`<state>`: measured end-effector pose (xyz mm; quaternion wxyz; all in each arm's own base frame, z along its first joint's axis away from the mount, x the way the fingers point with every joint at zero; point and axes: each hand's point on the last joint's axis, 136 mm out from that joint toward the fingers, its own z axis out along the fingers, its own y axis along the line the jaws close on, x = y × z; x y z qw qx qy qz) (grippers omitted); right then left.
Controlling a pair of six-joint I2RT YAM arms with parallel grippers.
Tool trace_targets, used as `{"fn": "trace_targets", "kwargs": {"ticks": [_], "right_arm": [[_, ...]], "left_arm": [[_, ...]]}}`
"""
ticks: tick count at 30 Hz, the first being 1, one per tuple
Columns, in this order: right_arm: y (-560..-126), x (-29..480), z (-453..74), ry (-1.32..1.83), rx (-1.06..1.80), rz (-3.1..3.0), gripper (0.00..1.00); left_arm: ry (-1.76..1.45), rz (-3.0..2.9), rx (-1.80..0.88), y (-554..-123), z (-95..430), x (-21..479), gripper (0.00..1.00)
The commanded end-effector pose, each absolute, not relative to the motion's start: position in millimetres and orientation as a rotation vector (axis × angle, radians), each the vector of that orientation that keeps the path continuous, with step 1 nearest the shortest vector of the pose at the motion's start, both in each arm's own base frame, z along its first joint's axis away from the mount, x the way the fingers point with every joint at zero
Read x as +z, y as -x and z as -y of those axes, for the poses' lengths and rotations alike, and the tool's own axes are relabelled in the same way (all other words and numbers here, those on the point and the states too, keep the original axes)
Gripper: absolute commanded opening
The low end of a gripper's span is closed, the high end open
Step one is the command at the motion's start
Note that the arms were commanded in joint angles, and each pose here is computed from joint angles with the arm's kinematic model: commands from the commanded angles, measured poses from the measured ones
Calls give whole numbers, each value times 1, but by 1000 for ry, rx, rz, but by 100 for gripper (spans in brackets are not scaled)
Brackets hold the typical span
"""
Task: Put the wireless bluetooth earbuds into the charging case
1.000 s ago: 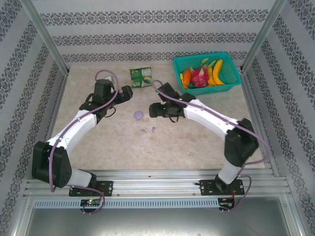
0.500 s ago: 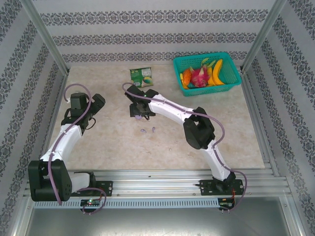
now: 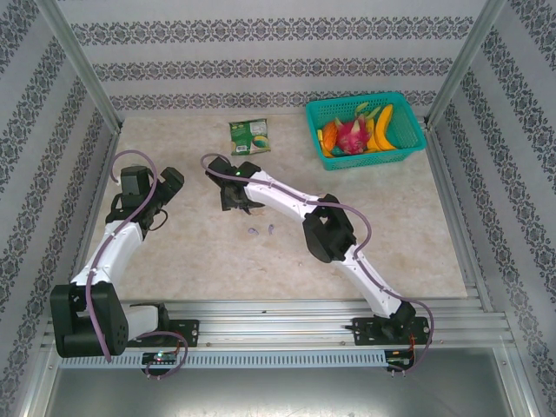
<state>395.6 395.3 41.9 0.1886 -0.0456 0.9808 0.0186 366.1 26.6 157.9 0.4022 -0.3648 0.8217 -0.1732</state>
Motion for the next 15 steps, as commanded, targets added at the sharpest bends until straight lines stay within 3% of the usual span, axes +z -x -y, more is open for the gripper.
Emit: {"fn": "trace_targets", "kwargs": {"ticks": [1,15], "right_arm": [[-396,37,-394,144,12,-2759,78],[-401,12,-396,149,17,-2786,72]], "left_arm": [[896,-2018,-459,-370,-31,175,100],[899,-2019,-473,-370,-30,166,100]]}}
